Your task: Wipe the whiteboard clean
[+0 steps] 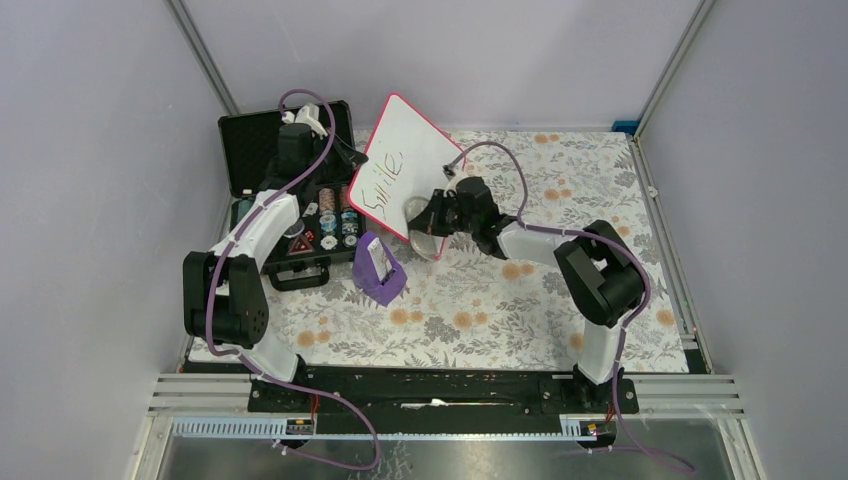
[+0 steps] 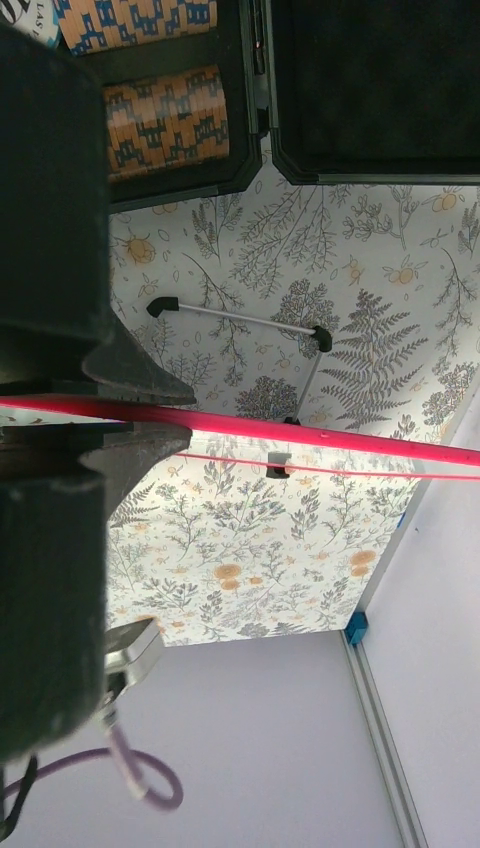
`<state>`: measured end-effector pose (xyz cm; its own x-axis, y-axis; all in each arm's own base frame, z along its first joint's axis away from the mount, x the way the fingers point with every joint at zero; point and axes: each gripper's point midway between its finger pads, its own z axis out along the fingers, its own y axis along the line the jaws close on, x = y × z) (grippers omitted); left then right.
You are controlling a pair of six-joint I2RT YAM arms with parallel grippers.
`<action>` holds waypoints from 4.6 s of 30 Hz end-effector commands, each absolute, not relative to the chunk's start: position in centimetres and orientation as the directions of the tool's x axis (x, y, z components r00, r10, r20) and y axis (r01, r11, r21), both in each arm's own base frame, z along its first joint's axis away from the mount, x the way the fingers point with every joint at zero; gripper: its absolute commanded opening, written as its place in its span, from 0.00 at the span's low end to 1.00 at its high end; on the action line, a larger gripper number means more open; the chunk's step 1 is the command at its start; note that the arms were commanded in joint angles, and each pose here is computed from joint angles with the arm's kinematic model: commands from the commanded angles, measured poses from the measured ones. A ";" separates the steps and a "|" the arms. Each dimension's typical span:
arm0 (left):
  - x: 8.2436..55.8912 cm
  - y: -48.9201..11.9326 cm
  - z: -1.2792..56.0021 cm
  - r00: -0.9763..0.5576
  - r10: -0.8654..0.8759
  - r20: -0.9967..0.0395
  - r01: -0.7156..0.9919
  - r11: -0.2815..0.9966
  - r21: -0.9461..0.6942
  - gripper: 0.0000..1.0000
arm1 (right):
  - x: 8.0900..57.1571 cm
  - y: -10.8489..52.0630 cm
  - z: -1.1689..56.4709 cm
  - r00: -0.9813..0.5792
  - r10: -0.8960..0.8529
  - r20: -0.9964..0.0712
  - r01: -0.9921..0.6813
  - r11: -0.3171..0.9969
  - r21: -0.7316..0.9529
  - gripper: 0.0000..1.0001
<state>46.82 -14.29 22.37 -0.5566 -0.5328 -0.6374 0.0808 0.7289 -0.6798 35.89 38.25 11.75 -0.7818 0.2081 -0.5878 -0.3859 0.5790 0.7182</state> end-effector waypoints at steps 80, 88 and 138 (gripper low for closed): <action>43.5 -19.7 19.8 -0.748 -0.404 -0.526 0.123 0.695 -0.709 0.00 | 50.3 36.6 4.4 -0.844 0.115 -0.524 -0.249 0.781 0.573 0.00; 43.4 -19.7 19.7 -0.751 -0.407 -0.520 0.118 0.692 -0.712 0.00 | 47.6 43.1 9.3 -0.804 0.038 -0.594 -0.414 0.682 0.604 0.00; 43.2 -19.8 20.4 -0.750 -0.410 -0.518 0.129 0.678 -0.723 0.00 | 39.1 48.4 16.7 -0.650 -0.148 -0.746 -0.730 0.396 0.557 0.00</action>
